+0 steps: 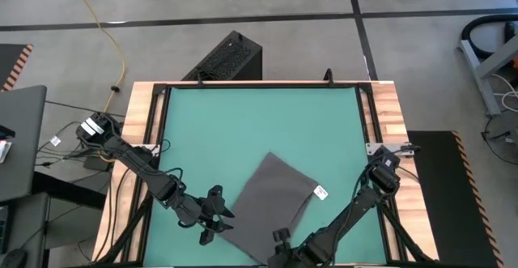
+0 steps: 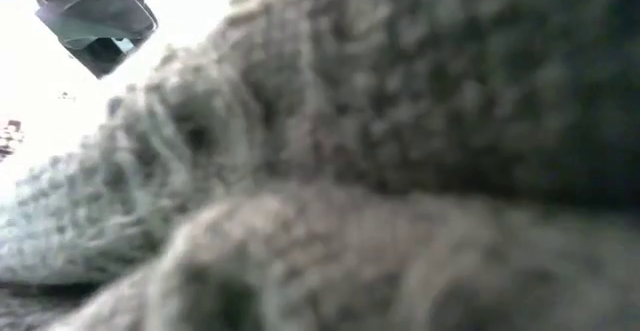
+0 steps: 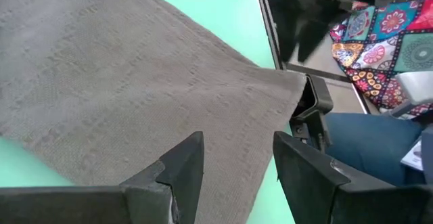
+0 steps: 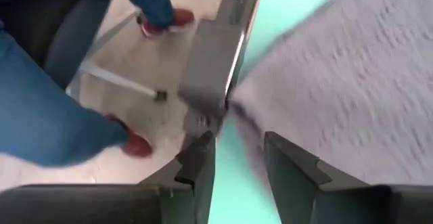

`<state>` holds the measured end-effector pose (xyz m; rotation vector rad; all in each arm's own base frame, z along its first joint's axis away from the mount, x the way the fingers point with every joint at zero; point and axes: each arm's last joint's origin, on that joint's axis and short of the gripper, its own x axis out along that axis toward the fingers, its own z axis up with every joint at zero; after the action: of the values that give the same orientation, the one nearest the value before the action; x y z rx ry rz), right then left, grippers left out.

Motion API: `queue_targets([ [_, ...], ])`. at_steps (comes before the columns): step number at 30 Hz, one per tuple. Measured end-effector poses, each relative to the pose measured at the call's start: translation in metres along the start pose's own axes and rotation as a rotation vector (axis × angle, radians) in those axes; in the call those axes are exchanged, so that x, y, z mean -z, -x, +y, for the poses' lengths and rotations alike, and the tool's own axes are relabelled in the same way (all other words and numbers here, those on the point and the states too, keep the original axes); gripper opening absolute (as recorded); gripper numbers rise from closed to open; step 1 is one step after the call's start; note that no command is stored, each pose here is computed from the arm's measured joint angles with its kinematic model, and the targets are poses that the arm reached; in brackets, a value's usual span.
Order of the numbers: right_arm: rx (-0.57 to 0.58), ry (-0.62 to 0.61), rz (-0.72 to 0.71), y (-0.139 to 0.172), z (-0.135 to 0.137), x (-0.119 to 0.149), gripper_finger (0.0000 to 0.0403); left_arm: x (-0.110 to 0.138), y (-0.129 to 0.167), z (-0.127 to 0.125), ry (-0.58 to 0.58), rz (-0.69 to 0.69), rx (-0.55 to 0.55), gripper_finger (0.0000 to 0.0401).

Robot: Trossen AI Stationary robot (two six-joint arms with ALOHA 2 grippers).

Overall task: Roll towel into tight, uniform cylinder
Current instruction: Roll the gray towel

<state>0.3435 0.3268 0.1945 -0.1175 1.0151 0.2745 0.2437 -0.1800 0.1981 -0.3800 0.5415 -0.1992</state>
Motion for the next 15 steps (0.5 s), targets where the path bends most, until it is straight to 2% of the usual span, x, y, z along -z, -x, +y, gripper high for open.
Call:
queue_targets([
  [3,0.069,-0.024,0.103,0.010,-0.005,0.003,0.0137,0.000,0.000,0.000,-0.002,-0.001,0.001,0.0167],
  [7,0.284,-0.010,0.138,0.015,-0.019,0.008,0.0112,0.000,0.000,0.000,-0.002,0.000,0.000,0.0167],
  [12,0.506,-0.046,0.237,0.015,-0.065,0.007,0.0024,0.000,0.000,0.000,-0.005,-0.001,-0.001,0.0167],
  [15,0.609,-0.054,0.240,0.011,-0.096,-0.001,0.0014,0.000,0.000,0.000,-0.020,-0.009,-0.013,0.0167],
])
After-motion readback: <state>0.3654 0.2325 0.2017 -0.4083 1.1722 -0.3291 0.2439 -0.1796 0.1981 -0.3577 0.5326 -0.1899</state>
